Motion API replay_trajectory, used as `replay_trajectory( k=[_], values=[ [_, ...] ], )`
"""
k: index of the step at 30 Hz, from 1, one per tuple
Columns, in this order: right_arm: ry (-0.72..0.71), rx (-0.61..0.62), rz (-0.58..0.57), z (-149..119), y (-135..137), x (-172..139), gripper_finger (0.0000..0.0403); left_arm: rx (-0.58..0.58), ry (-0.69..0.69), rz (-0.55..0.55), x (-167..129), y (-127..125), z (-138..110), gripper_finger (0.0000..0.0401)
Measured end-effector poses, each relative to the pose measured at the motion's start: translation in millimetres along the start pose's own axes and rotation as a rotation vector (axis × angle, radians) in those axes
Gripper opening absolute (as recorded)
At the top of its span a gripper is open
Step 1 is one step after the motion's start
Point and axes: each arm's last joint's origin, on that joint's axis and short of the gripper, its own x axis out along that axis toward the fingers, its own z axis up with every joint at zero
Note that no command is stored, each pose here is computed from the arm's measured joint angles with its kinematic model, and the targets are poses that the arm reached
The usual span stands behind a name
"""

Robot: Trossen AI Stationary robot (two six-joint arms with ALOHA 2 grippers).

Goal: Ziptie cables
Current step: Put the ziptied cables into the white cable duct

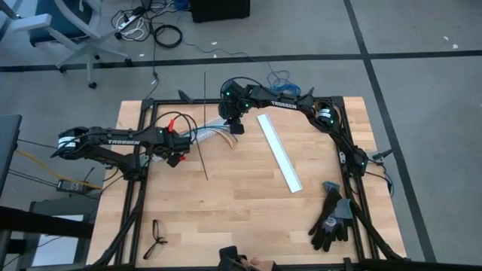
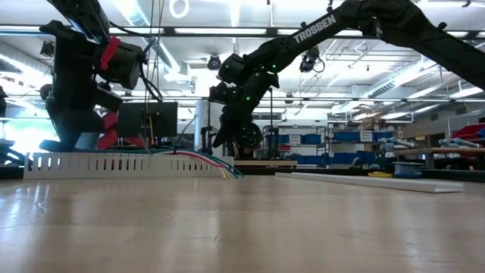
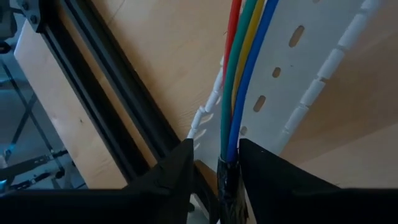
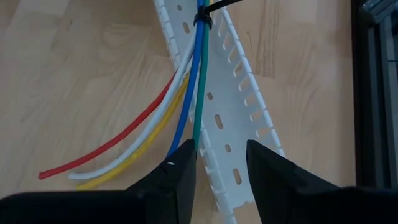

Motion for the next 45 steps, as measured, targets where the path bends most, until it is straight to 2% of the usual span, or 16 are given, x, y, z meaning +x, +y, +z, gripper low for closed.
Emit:
replay_trajectory(
  k=[8,19,29,38,45],
  values=[
    [0.005,0.025,0.003,-1,0,0,0.0128,0.027,0.030,0.030,0,3,-3,0.0138],
    [0.019,0.031,0.011,-2,1,0,0.0128,0.055,0.058,-0.038,-16,5,4,0.0138],
    [0.024,0.035,0.014,-2,1,0,0.0128,0.040,0.071,-0.041,-30,10,8,0.0139],
    [0.073,0.076,0.042,-7,4,0,0.0128,-0.096,-0.031,0.029,-36,12,15,0.0137],
    [0.140,0.172,0.038,-22,-7,-6,0.0111,-0.181,-0.106,-0.027,-37,7,23,0.0137]
  ],
)
